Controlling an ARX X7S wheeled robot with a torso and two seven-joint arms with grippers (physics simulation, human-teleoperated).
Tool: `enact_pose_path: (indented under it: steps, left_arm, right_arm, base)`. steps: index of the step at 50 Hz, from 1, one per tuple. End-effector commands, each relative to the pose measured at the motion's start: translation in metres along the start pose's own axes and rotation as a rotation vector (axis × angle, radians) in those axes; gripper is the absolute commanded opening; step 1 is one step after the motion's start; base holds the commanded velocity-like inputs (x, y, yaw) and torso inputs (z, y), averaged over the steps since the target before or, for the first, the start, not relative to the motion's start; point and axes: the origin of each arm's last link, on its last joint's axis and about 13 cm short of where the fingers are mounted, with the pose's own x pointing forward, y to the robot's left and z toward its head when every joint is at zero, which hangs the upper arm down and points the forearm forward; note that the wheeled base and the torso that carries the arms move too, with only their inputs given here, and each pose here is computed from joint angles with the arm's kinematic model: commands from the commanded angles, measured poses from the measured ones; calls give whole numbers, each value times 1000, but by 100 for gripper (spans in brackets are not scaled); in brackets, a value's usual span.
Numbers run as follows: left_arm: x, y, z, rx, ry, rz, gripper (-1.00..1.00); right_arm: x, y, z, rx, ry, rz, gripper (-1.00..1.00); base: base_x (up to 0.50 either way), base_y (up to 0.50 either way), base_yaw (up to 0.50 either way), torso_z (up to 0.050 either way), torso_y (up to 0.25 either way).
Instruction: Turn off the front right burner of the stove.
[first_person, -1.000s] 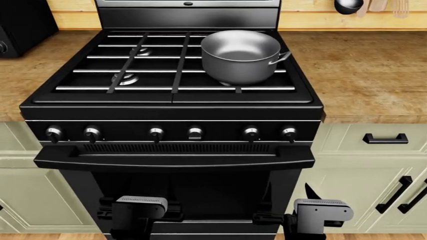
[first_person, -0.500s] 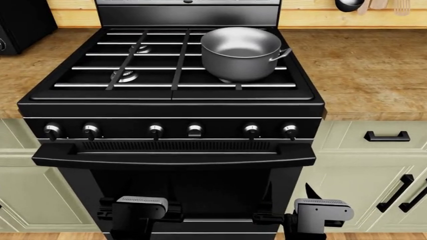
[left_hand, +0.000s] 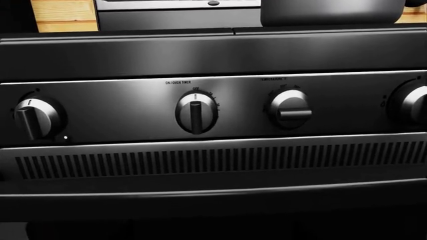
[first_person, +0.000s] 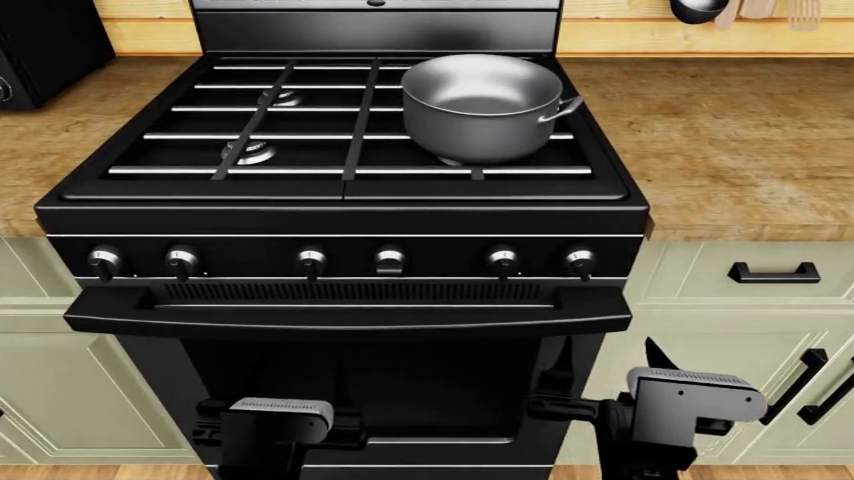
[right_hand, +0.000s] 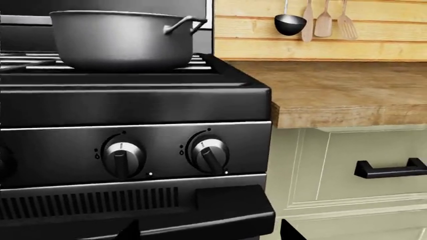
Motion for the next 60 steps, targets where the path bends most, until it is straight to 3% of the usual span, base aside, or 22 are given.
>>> enact_pose_path:
  steps: [1, 18, 36, 60]
  left_arm:
    - [-6, 0, -2, -7, 5, -1, 100]
    - [-12, -1, -5, -12, 4, 3, 100]
    - [-10, 1, -2, -4, 6, 1, 100]
    - [-8, 1, -1, -4, 8, -1, 100]
  right_arm:
    - [-8, -7, 51, 9, -58, -21, 100]
    - [18, 0, 58, -50, 1, 45, 100]
    - [46, -11, 43, -104, 37, -20, 100]
    - [64, -4, 27, -187, 65, -5, 100]
  base:
    - [0, 0, 0, 0, 0]
    - [0, 0, 0, 0, 0]
    - [0, 0, 0, 0, 0]
    - [0, 0, 0, 0, 0]
